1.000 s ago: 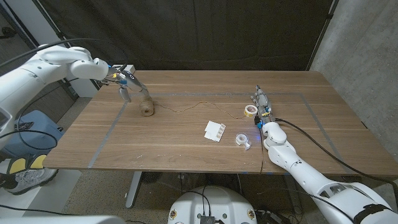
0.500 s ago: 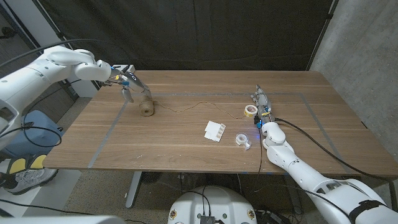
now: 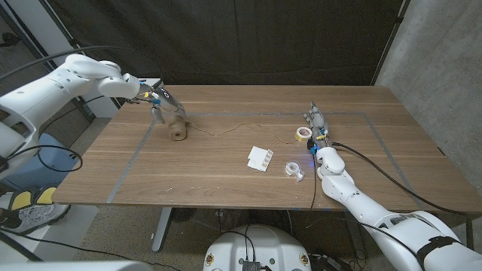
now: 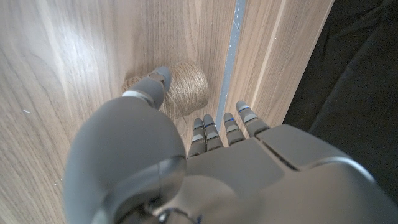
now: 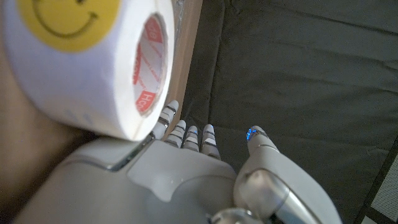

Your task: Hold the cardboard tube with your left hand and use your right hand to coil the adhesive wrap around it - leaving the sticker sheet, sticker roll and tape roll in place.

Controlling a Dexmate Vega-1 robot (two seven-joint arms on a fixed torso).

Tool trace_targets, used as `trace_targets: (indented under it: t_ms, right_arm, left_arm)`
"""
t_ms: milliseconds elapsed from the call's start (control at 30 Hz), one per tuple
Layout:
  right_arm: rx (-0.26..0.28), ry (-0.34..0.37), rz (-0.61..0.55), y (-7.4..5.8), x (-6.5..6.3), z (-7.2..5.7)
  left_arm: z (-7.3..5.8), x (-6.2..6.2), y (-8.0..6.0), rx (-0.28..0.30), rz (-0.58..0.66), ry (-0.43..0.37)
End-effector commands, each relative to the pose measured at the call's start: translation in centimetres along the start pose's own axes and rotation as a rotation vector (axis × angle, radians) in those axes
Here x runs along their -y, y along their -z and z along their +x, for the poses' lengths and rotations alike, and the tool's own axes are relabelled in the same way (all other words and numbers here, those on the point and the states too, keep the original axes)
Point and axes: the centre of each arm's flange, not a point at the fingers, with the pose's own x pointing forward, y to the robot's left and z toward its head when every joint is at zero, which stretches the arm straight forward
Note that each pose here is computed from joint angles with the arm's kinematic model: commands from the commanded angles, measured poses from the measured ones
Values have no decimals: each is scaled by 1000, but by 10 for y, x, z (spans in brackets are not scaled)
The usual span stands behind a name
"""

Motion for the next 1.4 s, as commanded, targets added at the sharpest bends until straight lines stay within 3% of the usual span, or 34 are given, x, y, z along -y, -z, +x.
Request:
trace_targets:
  t_ms: [33, 767, 1400]
  right_arm:
    - [8, 14, 7, 0, 1, 3]
    - [17, 72, 12, 6, 8, -10]
    - [12, 124, 16, 14, 8, -17]
  left_arm:
    - [8, -3, 2, 23, 18, 14]
    - [10, -2, -7, 47, 83, 24]
    - [12, 6, -6, 48, 116, 56]
